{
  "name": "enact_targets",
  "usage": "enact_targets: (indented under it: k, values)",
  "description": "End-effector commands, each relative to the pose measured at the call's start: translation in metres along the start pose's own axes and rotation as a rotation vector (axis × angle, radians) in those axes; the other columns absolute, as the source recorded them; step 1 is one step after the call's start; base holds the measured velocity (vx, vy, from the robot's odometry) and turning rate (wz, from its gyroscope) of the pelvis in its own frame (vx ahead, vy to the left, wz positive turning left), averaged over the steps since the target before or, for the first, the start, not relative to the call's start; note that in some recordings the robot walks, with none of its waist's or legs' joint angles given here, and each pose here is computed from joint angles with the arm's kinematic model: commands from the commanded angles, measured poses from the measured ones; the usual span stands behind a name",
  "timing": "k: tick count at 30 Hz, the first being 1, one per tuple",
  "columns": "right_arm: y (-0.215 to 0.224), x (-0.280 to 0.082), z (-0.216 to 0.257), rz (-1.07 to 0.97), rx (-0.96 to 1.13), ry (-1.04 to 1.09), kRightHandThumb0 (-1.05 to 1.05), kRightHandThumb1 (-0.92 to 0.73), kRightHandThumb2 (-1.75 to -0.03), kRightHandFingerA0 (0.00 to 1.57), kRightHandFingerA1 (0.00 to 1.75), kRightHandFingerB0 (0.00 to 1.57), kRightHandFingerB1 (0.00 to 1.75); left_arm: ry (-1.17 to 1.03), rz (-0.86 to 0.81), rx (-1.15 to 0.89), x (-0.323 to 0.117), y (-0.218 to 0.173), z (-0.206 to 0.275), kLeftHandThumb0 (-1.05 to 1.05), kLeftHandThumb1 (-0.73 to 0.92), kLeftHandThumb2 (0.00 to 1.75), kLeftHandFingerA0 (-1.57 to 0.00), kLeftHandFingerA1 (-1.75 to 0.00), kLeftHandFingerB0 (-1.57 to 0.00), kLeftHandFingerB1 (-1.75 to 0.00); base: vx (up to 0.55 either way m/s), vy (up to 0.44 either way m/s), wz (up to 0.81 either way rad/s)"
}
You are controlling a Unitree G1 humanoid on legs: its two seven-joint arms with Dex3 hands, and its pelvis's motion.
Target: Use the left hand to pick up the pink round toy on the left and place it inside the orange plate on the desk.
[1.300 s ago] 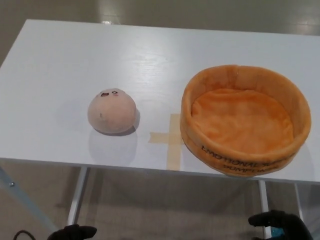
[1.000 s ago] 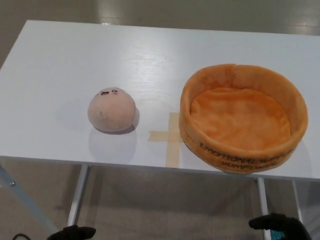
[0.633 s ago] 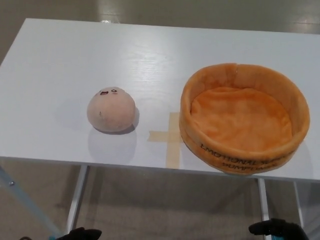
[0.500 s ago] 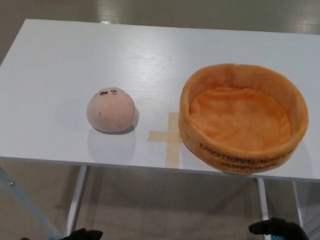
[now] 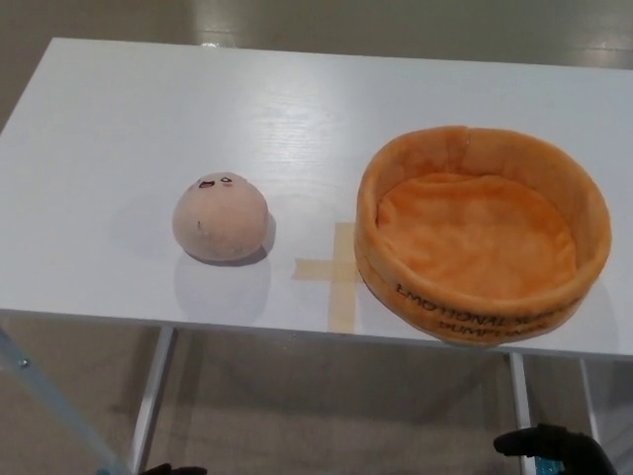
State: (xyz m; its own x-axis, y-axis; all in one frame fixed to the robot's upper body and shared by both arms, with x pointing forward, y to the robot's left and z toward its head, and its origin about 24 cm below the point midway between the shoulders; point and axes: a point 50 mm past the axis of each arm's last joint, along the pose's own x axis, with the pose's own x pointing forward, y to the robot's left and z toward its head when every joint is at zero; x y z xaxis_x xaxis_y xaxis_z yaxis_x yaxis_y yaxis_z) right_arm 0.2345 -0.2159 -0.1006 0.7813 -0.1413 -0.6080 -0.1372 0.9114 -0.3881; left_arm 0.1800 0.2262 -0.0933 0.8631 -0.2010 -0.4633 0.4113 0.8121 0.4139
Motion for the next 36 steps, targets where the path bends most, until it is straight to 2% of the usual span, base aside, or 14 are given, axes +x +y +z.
enact_targets:
  k: [1,5,6,7,8,9,10,12,13,19,23,24,31,36]
  values:
    - [-0.002,0.0,0.0,0.002,-0.012,-0.001,-0.08,-0.55,-0.58,0.59,0.86,0.58,0.76,-0.163,-0.221,0.081,-0.015,-0.001,0.02,-0.57,0.58,0.58,-0.25,-0.29,-0.25,-0.31,0.0,0.0,0.0]
    - [-0.001,0.0,-0.001,0.001,0.004,0.003,-0.07,-0.55,-0.58,0.59,0.87,0.58,0.77,-0.329,-0.338,0.113,-0.032,-0.003,0.048,-0.5,0.58,0.59,-0.3,-0.31,-0.24,-0.3,0.0,0.0,0.0]
    - [-0.001,0.0,-0.001,0.003,0.008,0.0,-0.06,-0.54,-0.58,0.58,0.87,0.59,0.78,-0.388,-0.378,0.124,-0.038,-0.002,0.064,-0.59,0.47,0.74,-0.26,-0.4,-0.19,-0.39,0.0,0.0,0.0]
    - [-0.001,0.0,-0.001,0.004,0.008,-0.002,-0.06,-0.54,-0.58,0.58,0.87,0.59,0.78,-0.422,-0.404,0.129,-0.042,-0.003,0.073,-0.59,0.47,0.74,-0.26,-0.4,-0.19,-0.39,0.0,0.0,0.0]
    - [-0.001,0.0,0.0,0.004,0.002,-0.005,-0.07,-0.54,-0.59,0.6,0.87,0.6,0.78,-0.46,-0.436,0.136,-0.049,-0.003,0.086,-0.53,0.56,0.57,-0.33,-0.31,-0.24,-0.3,0.0,0.0,0.0]
    - [-0.001,0.0,0.0,0.004,-0.002,-0.007,-0.07,-0.54,-0.59,0.6,0.87,0.6,0.78,-0.468,-0.447,0.14,-0.051,-0.002,0.092,-0.53,0.56,0.57,-0.33,-0.31,-0.24,-0.3,0.0,0.0,0.0]
    - [-0.001,0.0,0.001,0.002,-0.005,-0.011,-0.06,-0.52,-0.59,0.61,0.88,0.61,0.8,-0.514,-0.474,0.145,-0.055,-0.001,0.102,-0.58,0.47,0.73,-0.25,-0.41,-0.18,-0.38,0.0,0.0,0.0]
    - [0.0,0.0,0.002,-0.002,-0.007,-0.017,-0.06,-0.52,-0.59,0.61,0.88,0.61,0.8,-0.58,-0.514,0.152,-0.059,0.0,0.115,-0.58,0.47,0.73,-0.25,-0.41,-0.18,-0.38,0.0,0.0,0.0]
    - [0.0,0.001,0.003,-0.002,-0.009,-0.014,-0.08,-0.54,-0.58,0.6,0.87,0.6,0.78,-0.602,-0.524,0.154,-0.062,0.001,0.122,-0.53,0.56,0.58,-0.33,-0.32,-0.25,-0.29,0.0,0.0,0.0]
    - [-0.001,0.001,0.003,0.0,-0.001,-0.008,-0.06,-0.55,-0.58,0.58,0.86,0.59,0.78,-0.802,-0.643,0.137,-0.085,0.011,0.169,-0.54,0.54,0.57,-0.29,-0.33,-0.28,-0.3,0.0,0.0,0.0]
    - [-0.002,0.002,0.004,-0.002,0.001,-0.004,-0.07,-0.55,-0.57,0.58,0.87,0.6,0.78,-0.911,-0.616,0.113,-0.102,0.024,0.196,-0.49,0.5,0.56,-0.28,-0.32,-0.29,-0.3,0.0,0.0,0.0]
    - [-0.002,0.002,0.004,0.0,-0.002,-0.003,-0.08,-0.55,-0.58,0.57,0.86,0.59,0.78,-0.966,-0.575,0.098,-0.108,0.031,0.206,-0.25,0.33,0.9,-0.12,-0.53,-0.12,-0.51,0.0,0.0,0.0]
    - [-0.002,0.002,0.004,0.005,-0.012,-0.006,-0.08,-0.56,-0.56,0.56,0.83,0.58,0.76,-1.15,-0.341,0.037,-0.105,0.066,0.238,-0.24,0.34,0.89,-0.1,-0.52,-0.1,-0.5,0.0,0.0,0.0]
    - [-0.002,0.002,0.004,0.004,-0.006,0.0,-0.08,-0.56,-0.56,0.59,0.86,0.59,0.77,-1.186,-0.14,0.148,-0.093,0.092,0.257,-0.29,0.35,0.89,-0.01,-0.51,0.0,-0.47,0.0,0.0,0.0]
